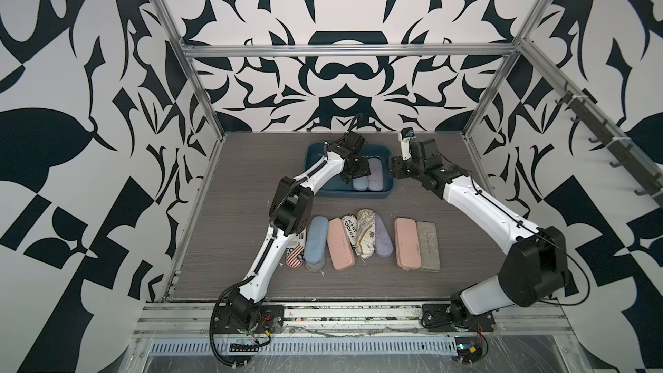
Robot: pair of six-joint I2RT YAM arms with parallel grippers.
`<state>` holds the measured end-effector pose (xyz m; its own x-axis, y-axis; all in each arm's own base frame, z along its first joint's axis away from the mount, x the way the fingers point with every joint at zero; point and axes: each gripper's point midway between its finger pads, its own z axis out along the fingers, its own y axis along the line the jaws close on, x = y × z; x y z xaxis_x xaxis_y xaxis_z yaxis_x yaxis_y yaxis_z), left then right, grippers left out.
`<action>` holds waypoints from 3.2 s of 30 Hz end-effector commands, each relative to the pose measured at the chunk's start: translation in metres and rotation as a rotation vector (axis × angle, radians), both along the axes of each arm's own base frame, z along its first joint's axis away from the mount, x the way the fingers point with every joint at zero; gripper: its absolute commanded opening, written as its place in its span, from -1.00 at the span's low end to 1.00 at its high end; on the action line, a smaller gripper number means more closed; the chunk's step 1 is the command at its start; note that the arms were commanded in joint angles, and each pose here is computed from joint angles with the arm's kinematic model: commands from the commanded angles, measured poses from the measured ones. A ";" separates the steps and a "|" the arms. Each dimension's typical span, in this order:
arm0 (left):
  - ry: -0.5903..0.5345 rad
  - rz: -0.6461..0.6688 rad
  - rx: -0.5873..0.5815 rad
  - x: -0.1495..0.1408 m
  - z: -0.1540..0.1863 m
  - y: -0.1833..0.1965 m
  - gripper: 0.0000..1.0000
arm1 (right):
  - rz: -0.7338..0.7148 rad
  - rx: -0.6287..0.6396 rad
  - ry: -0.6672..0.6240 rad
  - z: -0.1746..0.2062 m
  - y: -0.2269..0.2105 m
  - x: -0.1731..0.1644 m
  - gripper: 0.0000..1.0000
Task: Put the glasses cases into the storage boxes
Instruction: Place the glasses case in the storage box, then pick up the glasses case.
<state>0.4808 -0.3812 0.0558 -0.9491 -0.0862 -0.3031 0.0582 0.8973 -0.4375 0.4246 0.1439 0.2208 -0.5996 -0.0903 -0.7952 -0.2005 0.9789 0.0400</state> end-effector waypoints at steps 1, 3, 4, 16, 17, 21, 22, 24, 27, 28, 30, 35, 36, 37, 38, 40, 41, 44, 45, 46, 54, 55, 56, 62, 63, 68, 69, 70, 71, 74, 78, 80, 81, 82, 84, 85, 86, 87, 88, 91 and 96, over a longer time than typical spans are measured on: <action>-0.039 0.004 -0.045 0.001 0.028 -0.005 0.52 | -0.006 0.025 -0.031 0.012 0.001 0.004 0.69; -0.076 0.001 -0.069 0.003 0.045 -0.006 0.58 | -0.005 0.026 -0.034 0.014 0.001 0.003 0.69; -0.098 -0.001 -0.077 0.004 0.054 -0.006 0.60 | -0.005 0.027 -0.035 0.014 0.001 0.003 0.69; -0.343 -0.024 -0.129 -0.008 0.188 0.029 0.68 | -0.007 0.035 -0.059 0.023 -0.001 0.000 0.69; -0.348 -0.023 -0.118 -0.016 0.193 0.037 0.68 | -0.007 0.036 -0.062 0.024 -0.001 0.000 0.69; -0.375 -0.002 -0.075 -0.061 0.217 0.078 0.68 | -0.005 0.037 -0.071 0.026 -0.001 0.000 0.69; -0.373 0.005 -0.059 -0.072 0.218 0.088 0.68 | -0.002 0.038 -0.070 0.025 0.000 0.000 0.69; -0.350 0.024 -0.008 -0.100 0.214 0.115 0.68 | 0.001 0.042 -0.069 0.025 0.001 0.001 0.69; -0.308 0.064 0.061 -0.141 0.204 0.150 0.68 | 0.007 0.046 -0.061 0.022 0.003 0.002 0.69; -0.286 0.077 0.077 -0.155 0.199 0.161 0.68 | 0.009 0.049 -0.060 0.022 0.004 0.002 0.69; -0.241 0.104 0.098 -0.179 0.187 0.177 0.68 | 0.013 0.054 -0.054 0.020 0.005 0.003 0.69; -0.130 0.105 0.182 -0.224 0.143 0.190 0.76 | 0.025 0.067 -0.042 0.017 0.010 0.005 0.69; -0.116 0.084 0.211 -0.229 0.134 0.187 0.79 | 0.029 0.071 -0.039 0.017 0.012 0.006 0.69; -0.103 0.059 0.245 -0.234 0.126 0.184 0.79 | 0.030 0.075 -0.035 0.017 0.012 0.006 0.69; -0.089 0.040 0.278 -0.238 0.119 0.182 0.79 | 0.033 0.077 -0.031 0.016 0.013 0.006 0.69; -0.051 -0.001 0.347 -0.244 0.104 0.179 0.80 | 0.037 0.082 -0.022 0.014 0.014 0.004 0.69; -0.027 -0.012 0.372 -0.248 0.096 0.179 0.80 | 0.038 0.084 -0.022 0.014 0.014 0.003 0.68; 0.023 -0.032 0.402 -0.252 0.077 0.177 0.79 | 0.040 0.090 -0.024 0.014 0.014 0.001 0.68; 0.034 -0.035 0.407 -0.253 0.071 0.176 0.79 | 0.040 0.092 -0.028 0.016 0.013 0.000 0.68; 0.042 -0.040 0.412 -0.253 0.066 0.176 0.79 | 0.041 0.093 -0.030 0.017 0.013 0.000 0.68; 0.120 -0.067 0.451 -0.260 0.027 0.174 0.80 | 0.043 0.100 -0.041 0.021 0.014 -0.001 0.68; 0.128 -0.070 0.446 -0.261 0.024 0.173 0.79 | 0.046 0.099 -0.040 0.021 0.014 -0.001 0.68; 0.131 -0.073 0.438 -0.261 0.022 0.171 0.79 | 0.044 0.099 -0.038 0.020 0.014 -0.001 0.68; 0.151 -0.074 0.452 -0.263 0.010 0.173 0.75 | 0.047 0.098 -0.034 0.017 0.015 0.000 0.68; 0.153 -0.074 0.449 -0.263 0.009 0.173 0.74 | 0.046 0.098 -0.032 0.017 0.015 0.001 0.68; 0.169 -0.070 0.440 -0.263 0.005 0.173 0.71 | 0.046 0.095 -0.030 0.015 0.015 0.001 0.67; 0.172 -0.072 0.446 -0.263 0.003 0.174 0.71 | 0.046 0.095 -0.030 0.016 0.015 0.001 0.68; 0.177 -0.071 0.448 -0.263 0.002 0.175 0.71 | 0.045 0.094 -0.029 0.015 0.014 0.001 0.67; 0.177 -0.069 0.452 -0.262 0.002 0.175 0.72 | 0.045 0.094 -0.029 0.015 0.015 0.001 0.67; 0.167 -0.063 0.439 -0.258 -0.001 0.172 0.60 | 0.045 0.093 -0.028 0.014 0.015 0.001 0.68; 0.173 -0.061 0.440 -0.258 -0.003 0.171 0.47 | 0.046 0.093 -0.025 0.013 0.015 0.001 0.68; 0.171 -0.060 0.446 -0.258 -0.002 0.173 0.41 | 0.045 0.092 -0.023 0.012 0.015 0.002 0.67; 0.171 -0.058 0.454 -0.258 -0.001 0.175 0.35 | 0.045 0.092 -0.023 0.012 0.015 0.002 0.67; 0.166 -0.056 0.458 -0.257 0.000 0.175 0.30 | 0.043 0.090 -0.023 0.012 0.014 0.002 0.67; 0.150 -0.051 0.458 -0.254 0.004 0.175 0.16 | 0.043 0.091 -0.023 0.012 0.014 0.002 0.67; 0.158 -0.050 0.471 -0.257 0.006 0.179 0.12 | 0.043 0.090 -0.022 0.011 0.015 0.002 0.67; 0.153 -0.047 0.469 -0.256 0.009 0.179 0.11 | 0.044 0.090 -0.021 0.011 0.015 0.002 0.67; 0.146 -0.045 0.466 -0.255 0.013 0.179 0.11 | 0.045 0.090 -0.021 0.010 0.015 0.002 0.67; 0.135 -0.043 0.459 -0.254 0.018 0.178 0.11 | 0.044 0.090 -0.021 0.010 0.015 0.002 0.67; 0.097 -0.034 0.441 -0.249 0.037 0.176 0.09 | 0.042 0.089 -0.021 0.010 0.014 0.003 0.67; -0.004 -0.040 0.393 -0.234 0.086 0.168 0.08 | 0.043 0.089 -0.025 0.012 0.014 0.002 0.67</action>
